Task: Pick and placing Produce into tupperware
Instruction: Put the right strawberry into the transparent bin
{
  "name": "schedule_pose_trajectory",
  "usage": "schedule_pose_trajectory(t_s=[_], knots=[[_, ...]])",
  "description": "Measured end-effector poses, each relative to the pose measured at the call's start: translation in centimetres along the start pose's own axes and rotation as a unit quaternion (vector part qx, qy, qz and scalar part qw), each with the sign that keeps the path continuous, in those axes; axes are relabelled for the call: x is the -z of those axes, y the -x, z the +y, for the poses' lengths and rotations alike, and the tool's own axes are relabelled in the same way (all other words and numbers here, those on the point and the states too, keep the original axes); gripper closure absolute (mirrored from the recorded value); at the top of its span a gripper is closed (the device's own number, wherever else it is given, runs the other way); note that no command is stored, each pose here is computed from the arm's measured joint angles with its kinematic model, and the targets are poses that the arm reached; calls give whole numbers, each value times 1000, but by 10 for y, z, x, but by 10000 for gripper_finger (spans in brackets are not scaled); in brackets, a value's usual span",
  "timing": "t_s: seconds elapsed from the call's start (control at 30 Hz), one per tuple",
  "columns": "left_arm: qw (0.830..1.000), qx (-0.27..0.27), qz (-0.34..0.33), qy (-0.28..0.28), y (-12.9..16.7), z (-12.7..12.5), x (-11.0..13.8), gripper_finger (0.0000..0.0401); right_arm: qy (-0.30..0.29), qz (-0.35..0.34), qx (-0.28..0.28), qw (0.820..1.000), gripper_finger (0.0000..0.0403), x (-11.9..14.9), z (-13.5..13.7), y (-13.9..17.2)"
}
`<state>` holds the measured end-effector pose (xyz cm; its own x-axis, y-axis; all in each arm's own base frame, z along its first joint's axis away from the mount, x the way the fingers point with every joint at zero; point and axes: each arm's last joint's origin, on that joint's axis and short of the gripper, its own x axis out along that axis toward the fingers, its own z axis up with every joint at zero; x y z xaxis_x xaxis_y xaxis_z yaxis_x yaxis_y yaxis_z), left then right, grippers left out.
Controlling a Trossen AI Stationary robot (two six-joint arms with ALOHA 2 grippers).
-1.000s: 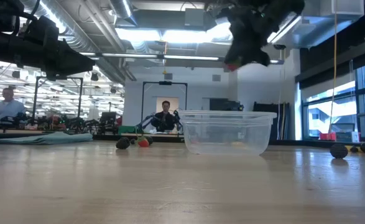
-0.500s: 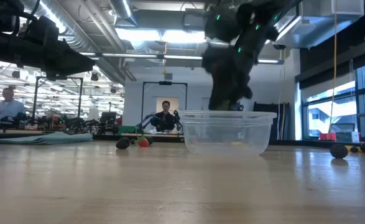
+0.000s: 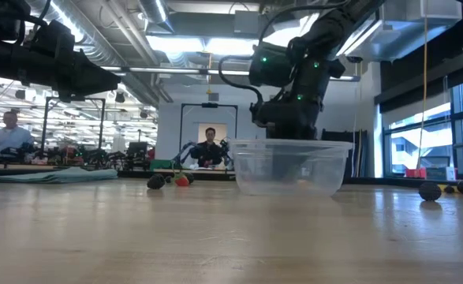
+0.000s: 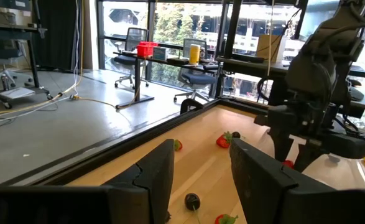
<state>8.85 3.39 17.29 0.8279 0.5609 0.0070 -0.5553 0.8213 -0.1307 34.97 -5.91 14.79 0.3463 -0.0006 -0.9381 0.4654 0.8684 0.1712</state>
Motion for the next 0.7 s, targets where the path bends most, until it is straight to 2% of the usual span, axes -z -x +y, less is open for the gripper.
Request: schedule_pose_trajectory(t_s=[0.47, 0.7], knots=[[1000, 0, 0, 0, 0, 0, 0, 252, 11, 1, -12, 1000, 180, -2, 1, 2], [1000, 0, 0, 0, 0, 0, 0, 252, 29, -14, -15, 999, 156, -31, 14, 34]])
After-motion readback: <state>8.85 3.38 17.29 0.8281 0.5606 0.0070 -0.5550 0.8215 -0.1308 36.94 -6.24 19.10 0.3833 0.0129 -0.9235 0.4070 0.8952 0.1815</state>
